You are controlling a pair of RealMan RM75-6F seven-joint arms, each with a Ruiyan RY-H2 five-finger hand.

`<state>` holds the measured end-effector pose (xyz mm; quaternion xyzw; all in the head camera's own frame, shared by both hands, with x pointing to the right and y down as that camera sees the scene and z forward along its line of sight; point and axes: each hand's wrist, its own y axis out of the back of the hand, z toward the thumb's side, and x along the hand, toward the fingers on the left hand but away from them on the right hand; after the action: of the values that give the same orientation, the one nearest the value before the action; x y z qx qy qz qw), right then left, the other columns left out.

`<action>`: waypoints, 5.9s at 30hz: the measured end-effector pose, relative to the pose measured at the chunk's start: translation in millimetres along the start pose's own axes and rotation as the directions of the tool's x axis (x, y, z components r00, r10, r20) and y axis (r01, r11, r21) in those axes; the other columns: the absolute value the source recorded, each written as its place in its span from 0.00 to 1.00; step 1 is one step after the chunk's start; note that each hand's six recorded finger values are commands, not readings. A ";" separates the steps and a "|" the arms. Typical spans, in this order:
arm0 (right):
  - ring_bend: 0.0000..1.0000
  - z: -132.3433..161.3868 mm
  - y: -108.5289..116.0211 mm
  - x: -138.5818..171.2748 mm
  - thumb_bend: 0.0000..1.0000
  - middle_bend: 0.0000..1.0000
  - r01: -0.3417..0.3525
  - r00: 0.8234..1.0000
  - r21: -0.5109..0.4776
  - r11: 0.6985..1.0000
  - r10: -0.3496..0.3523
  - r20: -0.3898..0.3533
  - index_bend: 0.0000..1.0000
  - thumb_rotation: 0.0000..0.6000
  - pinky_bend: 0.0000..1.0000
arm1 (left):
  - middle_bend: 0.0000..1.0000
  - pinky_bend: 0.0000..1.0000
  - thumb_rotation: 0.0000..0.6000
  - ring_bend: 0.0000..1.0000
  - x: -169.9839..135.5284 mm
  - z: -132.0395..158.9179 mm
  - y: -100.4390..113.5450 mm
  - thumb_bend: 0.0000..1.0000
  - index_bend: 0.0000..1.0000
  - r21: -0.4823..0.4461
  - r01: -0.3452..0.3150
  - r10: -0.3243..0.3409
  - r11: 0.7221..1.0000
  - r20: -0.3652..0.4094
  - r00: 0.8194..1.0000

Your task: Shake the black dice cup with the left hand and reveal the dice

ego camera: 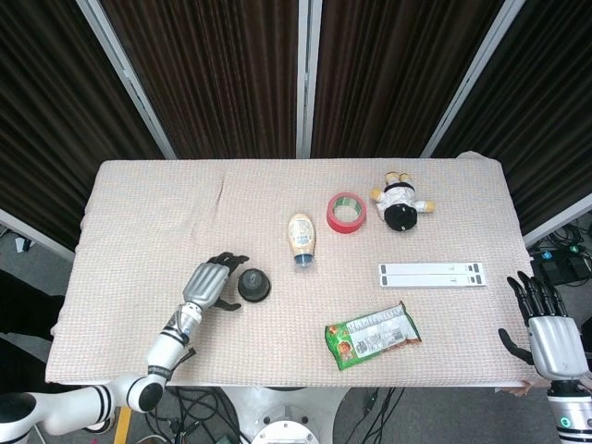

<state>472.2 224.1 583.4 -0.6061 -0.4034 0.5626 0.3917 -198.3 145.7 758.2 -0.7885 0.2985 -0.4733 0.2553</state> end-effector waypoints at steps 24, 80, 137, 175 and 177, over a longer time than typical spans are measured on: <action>0.00 -8.3 -3.6 -1.3 0.20 0.00 -0.009 1.000 -0.006 1.000 0.009 0.022 0.00 1.00 0.04 | 0.20 0.23 1.00 0.12 15.4 12.5 -13.4 0.00 0.15 -0.019 0.028 -0.028 0.999 0.023 0.999; 0.00 -14.2 -4.6 -1.4 0.20 0.00 -0.017 0.999 -0.005 1.000 0.017 0.042 0.00 1.00 0.04 | 0.40 0.33 1.00 0.25 25.1 12.8 -16.3 0.18 0.27 -0.109 0.002 -0.001 0.994 0.012 1.000; 0.00 -2.7 -5.6 0.6 0.21 0.00 0.007 1.000 -0.038 0.999 -0.007 -0.016 0.00 1.00 0.04 | 0.49 0.42 1.00 0.33 3.3 58.8 227.5 0.21 0.41 -0.114 -0.681 0.690 0.723 0.115 0.714; 0.00 -7.4 -13.9 -1.5 0.21 0.00 -0.015 1.000 -0.041 0.999 0.015 0.001 0.00 1.00 0.04 | 0.49 0.42 1.00 0.34 -28.6 102.8 84.8 0.19 0.40 -0.012 0.118 -0.102 0.993 0.427 0.898; 0.00 -8.8 -13.4 -1.6 0.21 0.00 -0.014 1.000 -0.042 0.999 0.014 0.005 0.00 1.00 0.04 | 0.49 0.42 1.00 0.34 -28.3 105.0 85.7 0.18 0.40 0.002 0.104 -0.094 0.995 0.443 0.891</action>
<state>480.3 227.4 596.9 -0.6156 -0.4117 0.5583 0.3740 -134.2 119.2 638.4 -0.8923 0.1973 -0.2906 0.2836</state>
